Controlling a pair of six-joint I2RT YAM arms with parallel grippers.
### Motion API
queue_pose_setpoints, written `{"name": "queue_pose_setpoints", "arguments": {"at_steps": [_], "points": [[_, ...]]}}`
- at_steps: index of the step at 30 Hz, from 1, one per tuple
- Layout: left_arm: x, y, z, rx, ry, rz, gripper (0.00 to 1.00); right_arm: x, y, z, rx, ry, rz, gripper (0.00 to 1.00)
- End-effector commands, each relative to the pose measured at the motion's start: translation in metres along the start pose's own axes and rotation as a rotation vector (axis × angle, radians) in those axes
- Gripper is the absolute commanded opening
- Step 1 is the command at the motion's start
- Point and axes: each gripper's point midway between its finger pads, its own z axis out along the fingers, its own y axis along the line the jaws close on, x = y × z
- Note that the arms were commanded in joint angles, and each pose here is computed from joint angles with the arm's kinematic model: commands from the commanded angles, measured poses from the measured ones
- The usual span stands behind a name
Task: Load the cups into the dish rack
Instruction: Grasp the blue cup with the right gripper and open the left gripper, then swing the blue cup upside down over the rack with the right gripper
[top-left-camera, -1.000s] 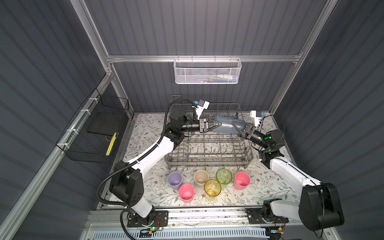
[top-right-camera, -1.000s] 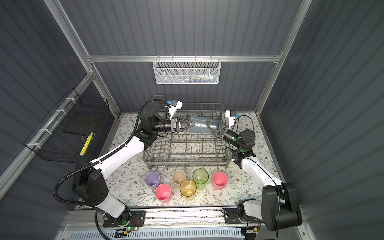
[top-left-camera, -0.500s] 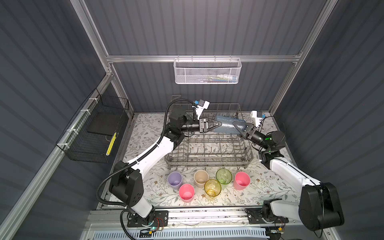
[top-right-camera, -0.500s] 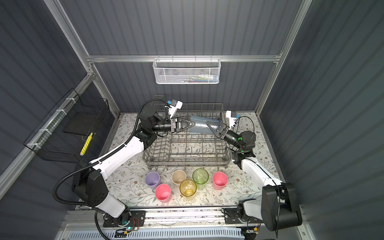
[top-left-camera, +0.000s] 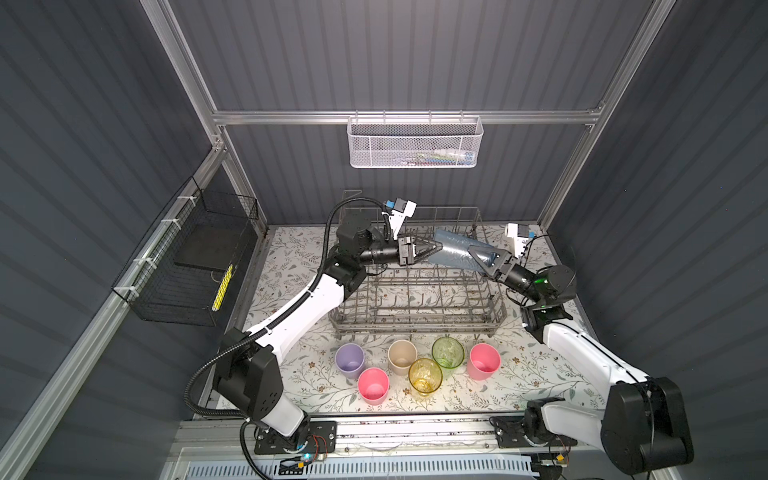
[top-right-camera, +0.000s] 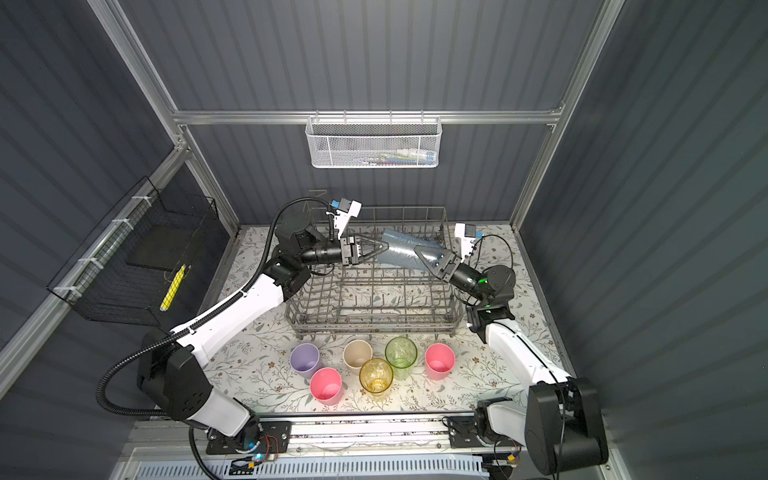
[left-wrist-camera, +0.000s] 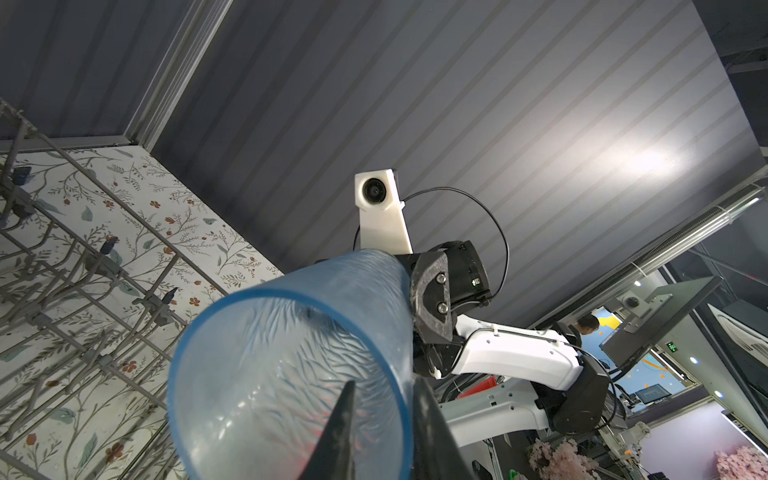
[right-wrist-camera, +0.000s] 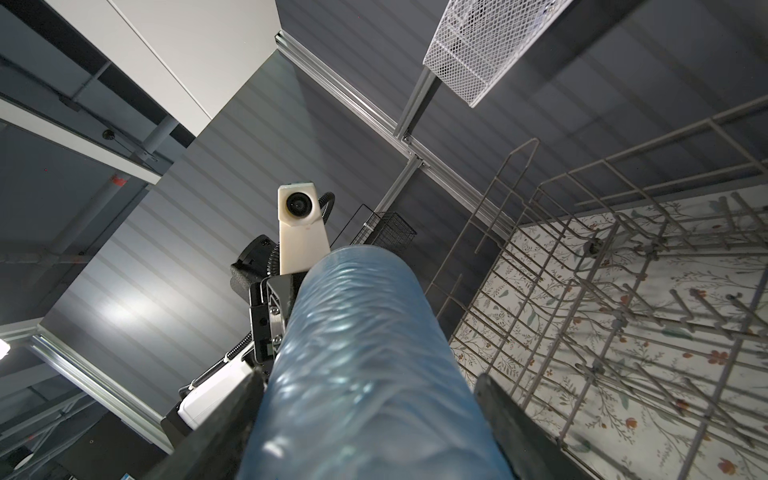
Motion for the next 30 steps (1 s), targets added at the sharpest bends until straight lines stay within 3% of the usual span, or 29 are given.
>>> {"name": "queue_pose_setpoints", "arguments": {"at_steps": [1,6,17,20,27,30], "points": [[-0.011,0.0,-0.003,-0.037,-0.029,0.025,0.31,-0.006,0.02,-0.006,-0.041,-0.017,-0.086,0.19],[-0.013,0.001,-0.006,-0.064,-0.045,0.039,0.38,-0.01,0.02,-0.011,-0.033,-0.029,-0.091,0.19],[-0.016,0.006,-0.021,-0.198,-0.073,0.104,0.4,-0.017,0.012,-0.021,0.06,-0.026,-0.106,0.18],[-0.016,0.006,-0.03,-0.254,-0.073,0.135,0.4,-0.019,0.0,-0.026,0.181,0.004,-0.128,0.18],[-0.007,0.013,-0.05,-0.38,-0.058,0.178,0.4,-0.038,-0.032,-0.051,0.645,0.101,-0.299,0.18],[0.0,0.021,-0.054,-0.423,-0.044,0.169,0.45,-0.046,-0.056,-0.058,0.827,0.176,-0.33,0.19]]}}
